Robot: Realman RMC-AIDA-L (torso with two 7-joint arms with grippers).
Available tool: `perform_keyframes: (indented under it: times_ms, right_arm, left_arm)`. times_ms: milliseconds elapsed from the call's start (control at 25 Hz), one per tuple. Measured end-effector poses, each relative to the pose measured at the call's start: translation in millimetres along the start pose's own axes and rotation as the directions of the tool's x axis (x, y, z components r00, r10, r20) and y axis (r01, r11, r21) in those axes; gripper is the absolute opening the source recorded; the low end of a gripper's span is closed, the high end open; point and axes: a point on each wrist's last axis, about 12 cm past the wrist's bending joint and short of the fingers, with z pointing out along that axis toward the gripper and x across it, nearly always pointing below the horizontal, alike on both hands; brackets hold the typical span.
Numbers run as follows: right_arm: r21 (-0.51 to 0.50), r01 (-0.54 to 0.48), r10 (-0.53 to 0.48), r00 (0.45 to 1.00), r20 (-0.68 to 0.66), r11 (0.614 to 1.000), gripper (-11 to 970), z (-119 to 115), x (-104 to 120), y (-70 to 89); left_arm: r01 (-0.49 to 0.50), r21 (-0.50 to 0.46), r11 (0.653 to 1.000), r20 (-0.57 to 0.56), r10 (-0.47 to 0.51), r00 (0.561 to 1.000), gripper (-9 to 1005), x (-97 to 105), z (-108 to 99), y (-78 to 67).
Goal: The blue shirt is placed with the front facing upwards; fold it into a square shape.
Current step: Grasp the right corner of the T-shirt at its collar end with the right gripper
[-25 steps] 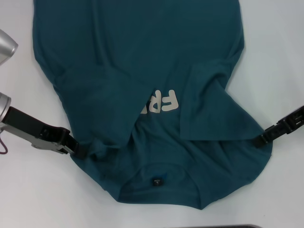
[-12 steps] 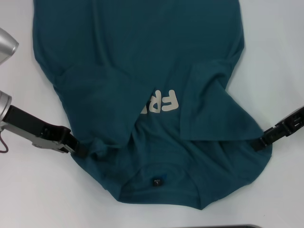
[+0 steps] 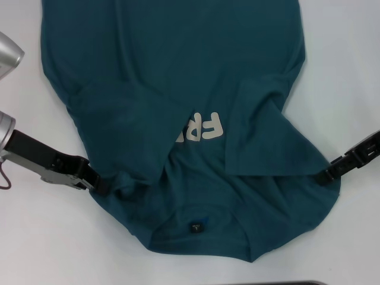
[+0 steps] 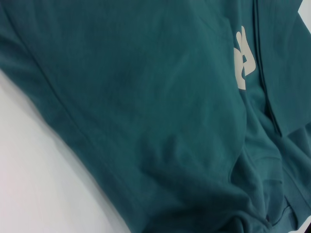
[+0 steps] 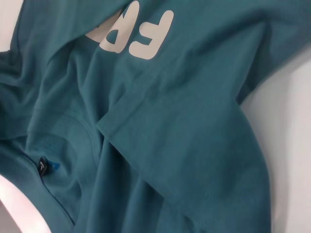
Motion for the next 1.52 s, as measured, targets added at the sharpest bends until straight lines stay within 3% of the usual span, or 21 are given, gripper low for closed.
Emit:
perform_keyframes:
  times_ms: [1520]
  right_arm:
    - [-0.019, 0.041, -0.041, 0.999, -0.028, 0.999, 860, 11.4, -7.3, 9.1]
  left_arm:
    - [-0.004, 0.001, 1.0, 0.0, 0.004, 1.0, 37, -2.1, -2.0, -1.6]
